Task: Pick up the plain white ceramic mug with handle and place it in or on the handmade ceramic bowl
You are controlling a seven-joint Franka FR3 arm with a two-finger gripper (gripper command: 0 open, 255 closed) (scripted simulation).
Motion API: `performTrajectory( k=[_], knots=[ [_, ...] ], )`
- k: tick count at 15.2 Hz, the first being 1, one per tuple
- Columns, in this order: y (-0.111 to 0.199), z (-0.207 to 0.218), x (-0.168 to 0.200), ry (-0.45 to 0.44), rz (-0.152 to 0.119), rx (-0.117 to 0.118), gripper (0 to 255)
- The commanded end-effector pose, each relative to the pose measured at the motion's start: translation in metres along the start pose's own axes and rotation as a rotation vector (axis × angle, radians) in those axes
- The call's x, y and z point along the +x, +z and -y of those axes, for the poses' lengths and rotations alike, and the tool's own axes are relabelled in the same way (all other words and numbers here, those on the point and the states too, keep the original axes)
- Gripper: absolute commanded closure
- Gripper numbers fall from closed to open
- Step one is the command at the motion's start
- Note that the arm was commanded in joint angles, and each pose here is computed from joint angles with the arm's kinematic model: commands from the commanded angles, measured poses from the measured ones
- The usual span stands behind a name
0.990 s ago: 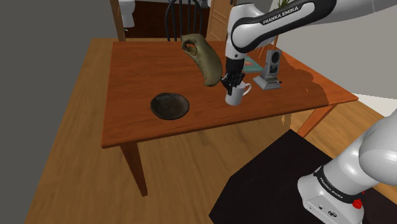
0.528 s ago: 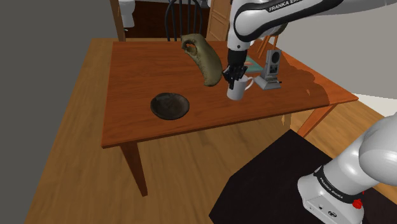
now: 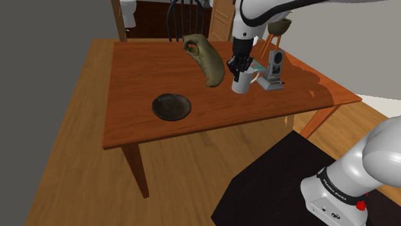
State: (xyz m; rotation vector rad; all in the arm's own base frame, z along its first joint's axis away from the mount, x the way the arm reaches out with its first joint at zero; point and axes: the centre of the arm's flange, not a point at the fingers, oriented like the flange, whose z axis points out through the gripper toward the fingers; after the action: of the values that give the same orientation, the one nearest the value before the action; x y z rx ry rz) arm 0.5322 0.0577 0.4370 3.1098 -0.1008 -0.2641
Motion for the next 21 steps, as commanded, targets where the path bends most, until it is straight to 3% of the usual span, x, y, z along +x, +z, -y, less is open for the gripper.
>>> performTrajectory(
  k=[1,6,21],
  knots=[
    [-0.01,-0.001,-0.001,0.0,0.0,0.0,255],
    [-0.036,-0.001,-0.005,0.0,0.0,0.0,255],
    [-0.064,0.19,0.037,0.0,0.0,0.0,255]
  ],
)
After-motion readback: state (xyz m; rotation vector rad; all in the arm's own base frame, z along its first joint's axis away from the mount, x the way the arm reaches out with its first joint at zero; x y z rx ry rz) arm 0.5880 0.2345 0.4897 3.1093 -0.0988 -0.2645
